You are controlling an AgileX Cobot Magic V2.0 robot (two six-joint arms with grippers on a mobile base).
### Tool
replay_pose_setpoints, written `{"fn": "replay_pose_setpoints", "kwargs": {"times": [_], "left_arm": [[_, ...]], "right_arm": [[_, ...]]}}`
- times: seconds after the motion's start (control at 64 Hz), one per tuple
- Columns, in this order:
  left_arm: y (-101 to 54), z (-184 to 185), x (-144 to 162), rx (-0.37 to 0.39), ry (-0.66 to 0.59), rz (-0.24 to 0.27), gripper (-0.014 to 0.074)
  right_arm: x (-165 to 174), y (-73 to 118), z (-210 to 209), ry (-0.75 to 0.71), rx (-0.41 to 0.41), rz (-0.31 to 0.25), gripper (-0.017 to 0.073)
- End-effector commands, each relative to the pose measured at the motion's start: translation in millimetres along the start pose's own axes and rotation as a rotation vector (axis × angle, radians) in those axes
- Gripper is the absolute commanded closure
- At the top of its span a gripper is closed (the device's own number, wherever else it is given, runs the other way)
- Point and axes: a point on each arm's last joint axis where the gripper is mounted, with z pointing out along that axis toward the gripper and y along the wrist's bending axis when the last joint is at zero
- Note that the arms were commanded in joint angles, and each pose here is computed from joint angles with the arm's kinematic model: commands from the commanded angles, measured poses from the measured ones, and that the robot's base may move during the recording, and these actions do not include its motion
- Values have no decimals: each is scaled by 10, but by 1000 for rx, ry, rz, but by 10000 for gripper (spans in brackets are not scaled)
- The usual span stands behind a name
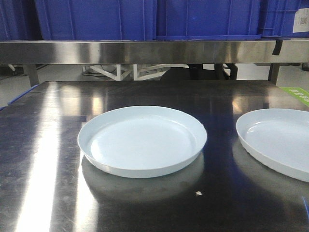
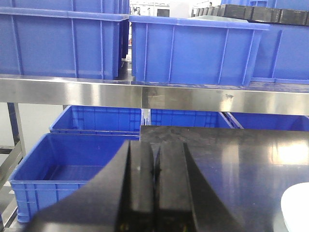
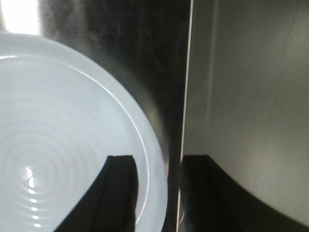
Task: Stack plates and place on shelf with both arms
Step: 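Move the right gripper down and grip the rim of the other plate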
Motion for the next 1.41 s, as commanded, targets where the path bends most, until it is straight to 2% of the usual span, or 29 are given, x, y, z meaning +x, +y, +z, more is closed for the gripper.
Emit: {"fn": "replay_pose_setpoints", "kwargs": {"times": [0.0, 0.453, 0.718, 1.39], "left_arm": [[12, -4, -172, -17, -99, -11, 513], [12, -4, -172, -17, -99, -11, 513], [12, -4, -172, -17, -99, -11, 513], [12, -4, -172, -17, -99, -11, 513]], "right_arm": [[-59, 3, -163, -62, -1, -6, 204], [-19, -3, -81, -3, -11, -2, 204], [35, -57, -43, 25, -12, 19, 204], [30, -54, 75, 33, -34, 42, 214]]}}
